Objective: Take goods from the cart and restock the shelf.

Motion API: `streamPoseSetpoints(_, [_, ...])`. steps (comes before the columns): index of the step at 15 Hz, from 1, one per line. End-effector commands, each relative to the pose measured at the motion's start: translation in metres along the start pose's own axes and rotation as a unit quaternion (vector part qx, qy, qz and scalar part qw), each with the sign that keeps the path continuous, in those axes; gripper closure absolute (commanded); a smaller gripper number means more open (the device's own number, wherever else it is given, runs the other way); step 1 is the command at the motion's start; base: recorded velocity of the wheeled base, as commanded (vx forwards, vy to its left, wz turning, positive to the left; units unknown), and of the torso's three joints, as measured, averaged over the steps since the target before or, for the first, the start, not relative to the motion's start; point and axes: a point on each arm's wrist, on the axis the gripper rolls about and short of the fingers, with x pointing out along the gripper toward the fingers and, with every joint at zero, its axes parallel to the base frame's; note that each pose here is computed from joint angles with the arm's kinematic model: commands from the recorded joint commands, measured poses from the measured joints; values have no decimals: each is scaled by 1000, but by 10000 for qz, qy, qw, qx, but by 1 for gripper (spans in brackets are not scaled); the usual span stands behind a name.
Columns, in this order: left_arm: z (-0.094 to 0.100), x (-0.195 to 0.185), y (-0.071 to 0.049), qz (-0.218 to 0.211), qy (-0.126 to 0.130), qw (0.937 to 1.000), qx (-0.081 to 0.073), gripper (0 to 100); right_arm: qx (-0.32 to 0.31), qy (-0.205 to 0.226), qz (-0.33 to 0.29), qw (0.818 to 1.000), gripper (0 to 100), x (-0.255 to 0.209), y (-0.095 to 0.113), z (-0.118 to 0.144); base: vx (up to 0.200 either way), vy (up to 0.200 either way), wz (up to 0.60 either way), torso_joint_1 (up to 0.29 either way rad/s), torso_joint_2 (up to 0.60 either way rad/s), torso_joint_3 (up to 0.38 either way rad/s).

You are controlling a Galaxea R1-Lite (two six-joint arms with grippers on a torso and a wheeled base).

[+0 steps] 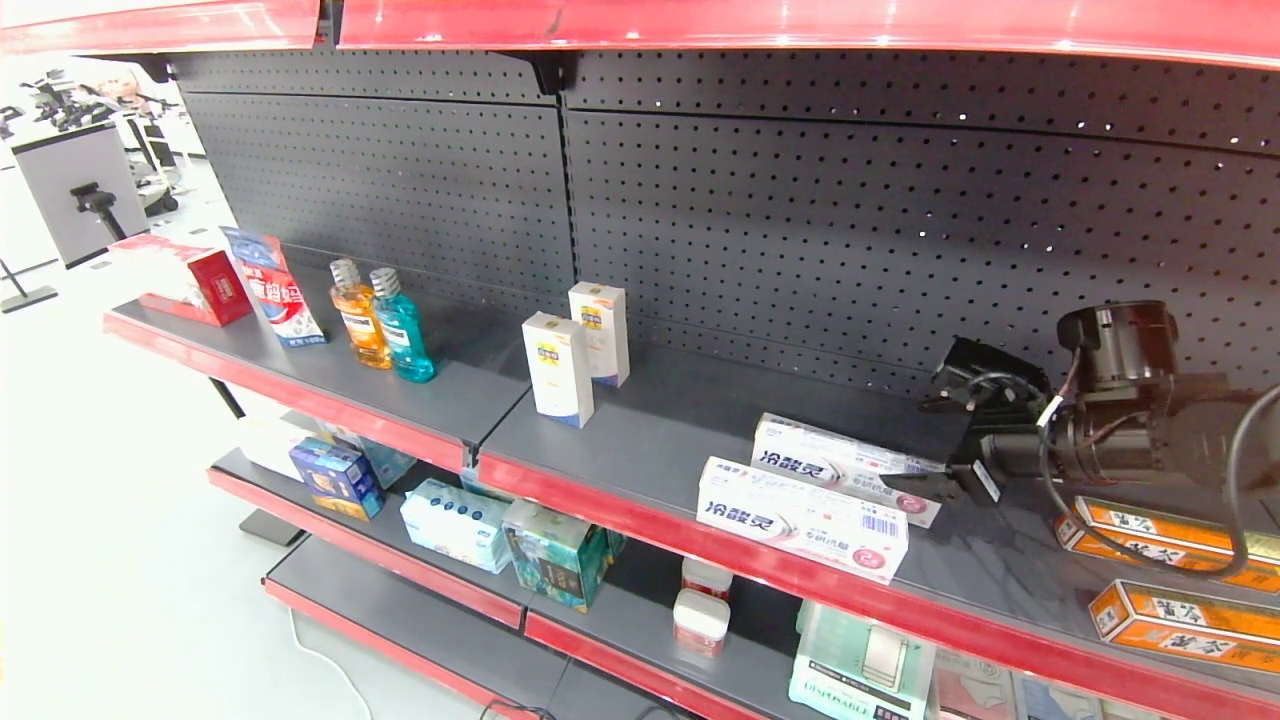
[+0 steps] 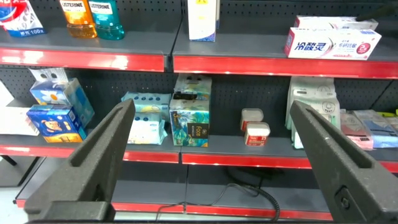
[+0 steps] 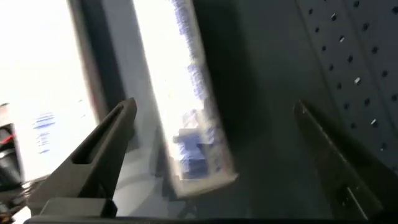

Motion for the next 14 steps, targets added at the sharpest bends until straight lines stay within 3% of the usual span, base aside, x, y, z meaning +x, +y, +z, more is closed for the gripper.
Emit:
streamPoseSetpoints(1, [0,0,0,0,4,10000,-1,0,55,-18,-47,10000,0,-14,6,-1,0,0,0,0,0,0])
streamPoseSetpoints(7, [0,0,0,0,4,10000,-1,0,818,77,-431,9957,0,-47,5,-19,0,0,0,0,0,0])
streamPoseSetpoints(14, [0,0,0,0,4,10000,-1,0,1223,330,-716,9893,0,-60,1,-41,0,0,0,0,0,0])
